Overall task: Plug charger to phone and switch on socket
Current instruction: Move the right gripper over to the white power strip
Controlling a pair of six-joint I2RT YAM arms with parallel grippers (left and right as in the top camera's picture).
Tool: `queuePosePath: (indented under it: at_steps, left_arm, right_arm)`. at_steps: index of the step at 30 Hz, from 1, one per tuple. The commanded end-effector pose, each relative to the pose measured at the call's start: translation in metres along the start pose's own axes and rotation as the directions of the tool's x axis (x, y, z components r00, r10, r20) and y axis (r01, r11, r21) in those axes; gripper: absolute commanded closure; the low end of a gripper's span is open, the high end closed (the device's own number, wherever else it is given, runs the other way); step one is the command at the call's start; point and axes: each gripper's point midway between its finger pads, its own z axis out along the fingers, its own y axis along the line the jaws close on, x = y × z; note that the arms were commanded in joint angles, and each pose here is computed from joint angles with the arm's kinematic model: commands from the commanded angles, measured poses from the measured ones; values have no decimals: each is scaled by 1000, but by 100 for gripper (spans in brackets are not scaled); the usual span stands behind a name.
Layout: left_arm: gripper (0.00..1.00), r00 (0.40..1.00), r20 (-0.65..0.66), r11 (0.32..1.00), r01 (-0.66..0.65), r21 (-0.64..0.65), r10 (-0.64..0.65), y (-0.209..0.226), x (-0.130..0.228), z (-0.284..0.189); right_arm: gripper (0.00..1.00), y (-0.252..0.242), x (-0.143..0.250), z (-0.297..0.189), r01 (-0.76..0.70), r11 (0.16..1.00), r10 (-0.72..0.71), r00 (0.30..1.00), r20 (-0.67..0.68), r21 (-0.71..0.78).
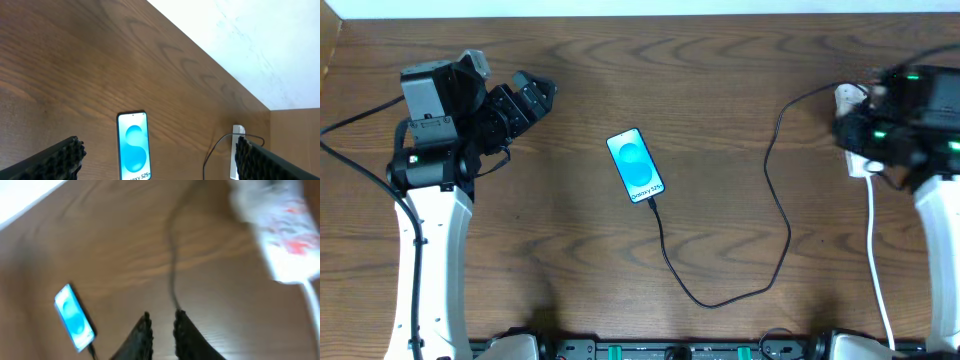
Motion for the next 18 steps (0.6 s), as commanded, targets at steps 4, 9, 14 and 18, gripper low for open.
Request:
queuePosePath:
  at_steps: [4, 9, 14, 18]
  left_arm:
    - [2, 1000, 8, 1000, -2, -9, 2, 1, -2, -1]
    - [2, 1000, 9, 1000, -2, -9, 2, 1, -2, -1]
    - [2, 1000, 8, 1000, -2, -8, 2, 1, -2, -1]
    - [2, 1000, 8, 1000, -2, -8, 2, 1, -2, -1]
  right_arm:
    - [99, -62, -31, -20, -181, 983, 181, 980, 77, -10]
    - [99, -94, -42, -15, -247, 969, 246, 965, 90, 1]
    - [99, -114, -50, -1, -260, 965, 256, 964, 73, 47]
    - [99, -124, -57, 8, -265, 961, 260, 963, 72, 80]
